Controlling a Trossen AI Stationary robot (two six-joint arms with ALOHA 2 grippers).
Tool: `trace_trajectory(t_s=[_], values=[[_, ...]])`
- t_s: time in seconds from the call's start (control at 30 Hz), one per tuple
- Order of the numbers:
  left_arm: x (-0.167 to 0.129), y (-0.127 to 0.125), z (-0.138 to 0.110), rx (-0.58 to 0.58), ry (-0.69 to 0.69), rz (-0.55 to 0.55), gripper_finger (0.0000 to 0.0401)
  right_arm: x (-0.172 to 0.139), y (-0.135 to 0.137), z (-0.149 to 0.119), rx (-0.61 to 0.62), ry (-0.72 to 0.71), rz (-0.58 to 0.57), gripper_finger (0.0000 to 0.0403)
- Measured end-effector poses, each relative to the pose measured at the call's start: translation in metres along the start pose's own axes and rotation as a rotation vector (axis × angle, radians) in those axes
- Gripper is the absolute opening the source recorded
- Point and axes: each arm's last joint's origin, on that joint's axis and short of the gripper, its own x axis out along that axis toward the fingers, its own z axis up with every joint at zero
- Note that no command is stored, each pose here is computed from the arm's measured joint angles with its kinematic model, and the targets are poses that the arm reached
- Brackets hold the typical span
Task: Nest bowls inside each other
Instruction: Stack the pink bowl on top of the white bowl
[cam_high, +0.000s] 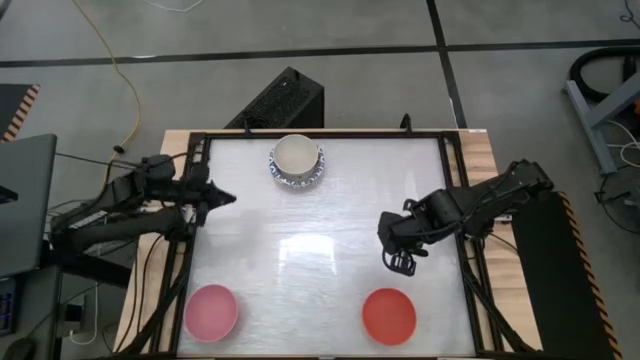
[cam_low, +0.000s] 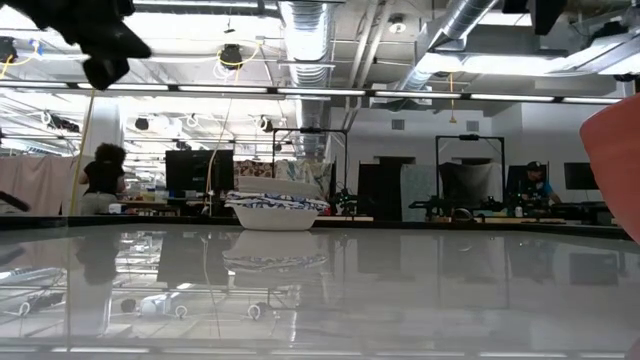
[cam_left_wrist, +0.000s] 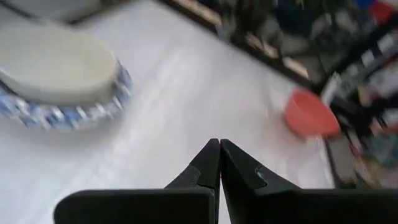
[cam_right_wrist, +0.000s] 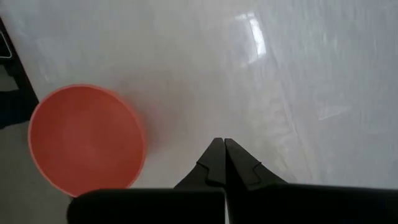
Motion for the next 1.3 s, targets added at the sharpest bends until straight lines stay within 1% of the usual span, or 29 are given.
trace_trajectory(t_s=[0.07, 0.13, 0.23, 0.37, 0.47, 0.6, 0.73, 0.87, 0.97, 1.2, 1.3], values=[[-0.002, -0.007, 0.004, -0.005, 0.086, -0.003, 0.0000, 0.000, 0.000, 0.000, 0.000, -0.003, -0.006, 0.0009], [-0.002, -0.013, 0.008, -0.008, 0.165, 0.016, 0.0000, 0.000, -0.001, 0.001, -0.004, -0.017, -0.022, 0.0009], [0.003, -0.023, 0.018, 0.008, 0.254, 0.020, 0.0000, 0.000, -0.001, 0.001, -0.007, -0.029, -0.038, 0.0009], [0.021, -0.040, 0.026, 0.042, 0.372, -0.032, 0.0000, 0.000, -0.001, 0.001, -0.007, -0.030, -0.039, 0.0009], [0.038, -0.054, 0.024, 0.042, 0.504, -0.055, 0.0000, 0.000, -0.001, 0.001, -0.007, -0.030, -0.039, 0.0009], [0.053, -0.075, 0.012, 0.028, 0.679, -0.073, 0.0000, 0.000, -0.001, 0.001, -0.008, -0.030, -0.040, 0.0009], [0.058, -0.101, -0.004, 0.087, 0.805, -0.094, 0.0000, 0.000, -0.001, 0.001, -0.008, -0.030, -0.040, 0.0009], [0.057, -0.121, -0.016, 0.156, 0.865, -0.053, 0.0000, 0.000, -0.001, 0.001, -0.027, -0.028, -0.041, 0.0009], [0.056, -0.132, -0.026, 0.192, 0.879, -0.023, 0.0000, 0.000, -0.002, 0.001, -0.050, -0.023, -0.045, 0.0009], [0.051, -0.157, -0.059, 0.257, 1.017, -0.051, 0.0000, 0.000, -0.002, 0.000, -0.066, -0.015, -0.052, 0.0009], [0.048, -0.164, -0.073, 0.293, 1.065, -0.028, 0.0000, 0.000, -0.002, 0.000, -0.066, -0.019, -0.057, 0.0009]])
